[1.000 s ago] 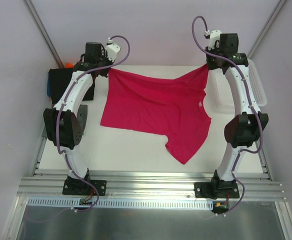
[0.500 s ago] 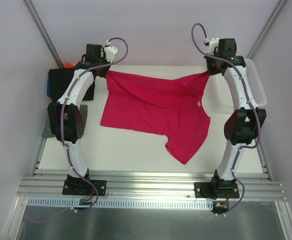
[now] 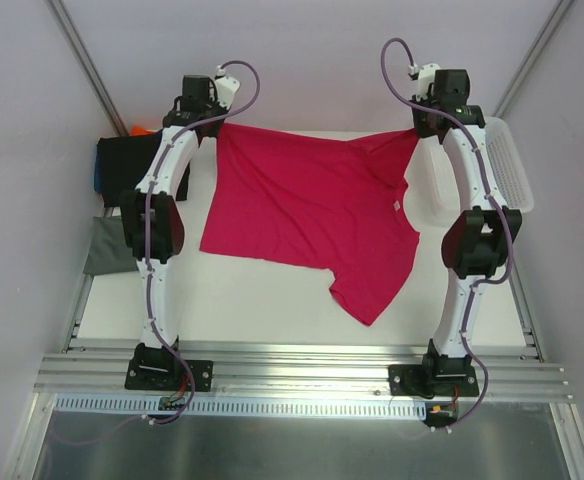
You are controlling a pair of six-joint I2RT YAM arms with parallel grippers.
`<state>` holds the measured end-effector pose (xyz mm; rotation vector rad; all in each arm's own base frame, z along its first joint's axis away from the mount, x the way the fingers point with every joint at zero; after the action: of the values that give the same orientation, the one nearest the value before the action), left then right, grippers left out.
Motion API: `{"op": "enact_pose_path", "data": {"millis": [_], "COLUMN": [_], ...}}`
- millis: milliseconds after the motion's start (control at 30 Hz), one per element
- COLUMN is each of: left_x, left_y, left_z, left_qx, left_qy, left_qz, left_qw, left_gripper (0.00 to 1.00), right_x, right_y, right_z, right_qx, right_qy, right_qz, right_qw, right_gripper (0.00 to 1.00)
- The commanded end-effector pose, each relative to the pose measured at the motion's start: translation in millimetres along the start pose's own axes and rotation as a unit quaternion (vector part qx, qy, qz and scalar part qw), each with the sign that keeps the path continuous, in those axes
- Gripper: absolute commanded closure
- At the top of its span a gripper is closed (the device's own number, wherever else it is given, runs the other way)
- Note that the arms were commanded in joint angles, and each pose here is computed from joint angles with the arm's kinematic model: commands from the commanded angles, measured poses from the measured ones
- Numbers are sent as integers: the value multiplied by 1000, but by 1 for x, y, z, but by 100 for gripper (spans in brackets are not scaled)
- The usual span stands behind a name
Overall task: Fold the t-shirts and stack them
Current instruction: Fold the tshirt
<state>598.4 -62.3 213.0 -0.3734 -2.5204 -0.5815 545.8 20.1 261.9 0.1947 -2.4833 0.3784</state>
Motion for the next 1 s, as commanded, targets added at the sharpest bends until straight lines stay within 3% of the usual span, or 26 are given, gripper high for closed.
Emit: {"op": "enact_pose_path", "data": {"millis": [0, 433, 767, 967], "left_x": [1, -47, -19, -20], "left_y": [23, 19, 8, 14], "left_z": [-19, -3, 11, 6], "left_qx": [-1, -22, -1, -3], "left_qy": [-33, -37, -15, -22], "left_qz": [-37, -39, -21, -28], "left_qw": [999, 998, 1000, 999], "left_gripper": [100, 100, 100, 100], "right_x": [2, -31, -27, -34], "right_y": [-16, -23, 39, 40], "right_z": [-25, -15, 24, -13], "right_qx": [-5, 3, 5, 28], "right_qy": [-39, -24, 41, -7], "right_qz": [42, 69, -28, -12], "right_qw": [998, 997, 999, 1000], "right_gripper": [99, 100, 99, 99]}}
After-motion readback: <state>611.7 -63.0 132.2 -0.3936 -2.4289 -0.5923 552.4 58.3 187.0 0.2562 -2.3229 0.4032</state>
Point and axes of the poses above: each gripper's point midway between its finger pads, its own x axis back along the fingers, its own y axis along the line the jaws close on, z = x × y, the point moved 3 cm from there along x, back along the fingers
